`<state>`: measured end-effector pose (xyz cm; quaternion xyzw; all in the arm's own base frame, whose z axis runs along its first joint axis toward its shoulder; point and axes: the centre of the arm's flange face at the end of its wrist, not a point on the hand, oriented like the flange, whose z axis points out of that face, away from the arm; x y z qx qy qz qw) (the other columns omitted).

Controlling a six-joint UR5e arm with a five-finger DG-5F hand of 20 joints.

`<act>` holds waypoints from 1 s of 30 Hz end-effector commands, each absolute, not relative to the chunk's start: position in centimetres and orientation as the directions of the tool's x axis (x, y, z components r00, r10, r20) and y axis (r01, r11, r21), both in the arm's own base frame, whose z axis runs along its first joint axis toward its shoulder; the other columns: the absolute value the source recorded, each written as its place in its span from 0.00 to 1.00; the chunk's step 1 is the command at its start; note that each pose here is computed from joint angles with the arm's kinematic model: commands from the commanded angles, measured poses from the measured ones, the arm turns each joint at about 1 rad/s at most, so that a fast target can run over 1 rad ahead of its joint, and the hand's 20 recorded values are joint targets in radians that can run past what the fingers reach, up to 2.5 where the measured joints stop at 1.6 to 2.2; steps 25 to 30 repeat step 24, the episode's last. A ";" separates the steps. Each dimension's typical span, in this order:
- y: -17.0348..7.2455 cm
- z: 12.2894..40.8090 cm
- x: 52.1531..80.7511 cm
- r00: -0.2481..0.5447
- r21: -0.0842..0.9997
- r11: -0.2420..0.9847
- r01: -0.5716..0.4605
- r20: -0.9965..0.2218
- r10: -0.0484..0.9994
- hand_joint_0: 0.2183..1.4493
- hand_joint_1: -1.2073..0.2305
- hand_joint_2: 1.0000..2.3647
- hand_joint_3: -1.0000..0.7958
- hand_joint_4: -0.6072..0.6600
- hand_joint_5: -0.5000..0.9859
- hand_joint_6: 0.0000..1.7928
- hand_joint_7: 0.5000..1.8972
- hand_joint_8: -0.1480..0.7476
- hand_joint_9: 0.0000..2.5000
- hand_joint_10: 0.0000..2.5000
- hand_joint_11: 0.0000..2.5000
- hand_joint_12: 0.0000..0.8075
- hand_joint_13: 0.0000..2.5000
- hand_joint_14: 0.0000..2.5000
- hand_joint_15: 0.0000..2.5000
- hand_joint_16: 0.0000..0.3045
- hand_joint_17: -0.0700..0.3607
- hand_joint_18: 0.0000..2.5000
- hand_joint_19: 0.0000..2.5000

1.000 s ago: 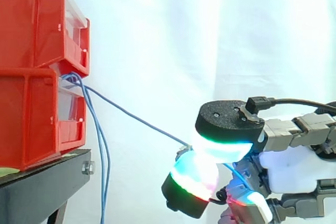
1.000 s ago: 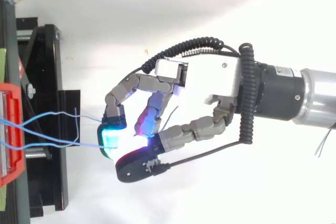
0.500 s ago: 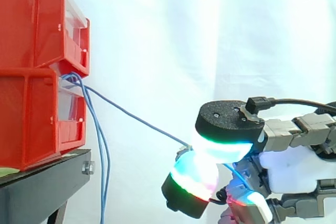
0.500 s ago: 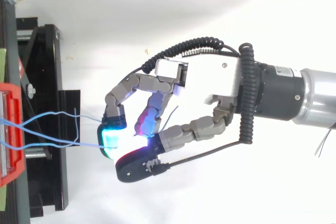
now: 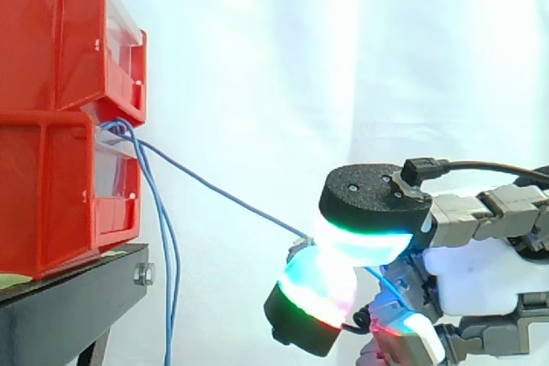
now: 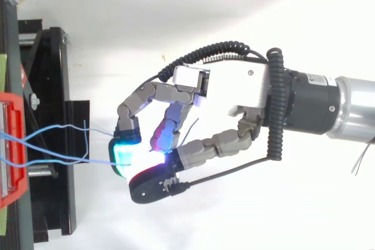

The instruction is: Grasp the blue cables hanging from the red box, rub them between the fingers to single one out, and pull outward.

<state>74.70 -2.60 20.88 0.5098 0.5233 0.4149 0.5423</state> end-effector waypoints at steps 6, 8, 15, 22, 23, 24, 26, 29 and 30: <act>-2.6 20.9 74.7 0.108 0.987 0.136 0.083 -0.145 0.984 0.32 0.26 0.00 0.55 0.53 0.28 0.50 0.43 0.58 0.55 0.01 0.27 0.49 0.46 0.01 0.28 0.19 0.46 0.40 0.25; -2.6 20.9 74.7 0.108 0.987 0.136 0.083 -0.145 0.984 0.31 0.26 0.01 0.55 0.53 0.28 0.50 0.43 0.57 0.55 0.01 0.27 0.49 0.46 0.01 0.28 0.19 0.46 0.40 0.25; -2.7 20.8 74.7 0.109 0.987 0.136 0.085 -0.145 0.983 0.31 0.26 0.00 0.55 0.53 0.28 0.50 0.43 0.58 0.55 0.01 0.27 0.49 0.46 0.01 0.28 0.19 0.46 0.40 0.25; -2.6 20.9 74.7 0.108 0.987 0.136 0.083 -0.145 0.984 0.31 0.26 0.00 0.54 0.53 0.28 0.50 0.42 0.58 0.55 0.01 0.27 0.49 0.46 0.01 0.28 0.19 0.47 0.40 0.25; -2.6 20.9 74.7 0.108 0.987 0.136 0.083 -0.145 0.984 0.31 0.26 0.00 0.55 0.53 0.28 0.50 0.42 0.58 0.56 0.01 0.27 0.49 0.46 0.01 0.28 0.19 0.47 0.40 0.25; -2.6 20.9 74.7 0.108 0.987 0.136 0.083 -0.145 0.984 0.31 0.26 0.00 0.54 0.53 0.28 0.50 0.42 0.58 0.56 0.01 0.27 0.49 0.46 0.01 0.28 0.19 0.47 0.40 0.25; -2.6 20.9 74.7 0.108 0.987 0.136 0.083 -0.145 0.984 0.31 0.26 0.00 0.54 0.53 0.28 0.50 0.42 0.58 0.56 0.01 0.27 0.49 0.46 0.01 0.28 0.19 0.47 0.40 0.25; -2.6 20.9 74.7 0.108 0.987 0.136 0.083 -0.145 0.984 0.31 0.26 0.00 0.54 0.53 0.28 0.50 0.42 0.58 0.56 0.01 0.27 0.49 0.46 0.01 0.28 0.19 0.47 0.40 0.25; -2.6 20.9 74.7 0.108 0.987 0.136 0.083 -0.145 0.984 0.31 0.26 0.00 0.54 0.53 0.28 0.50 0.42 0.58 0.56 0.01 0.27 0.49 0.46 0.01 0.28 0.19 0.47 0.40 0.25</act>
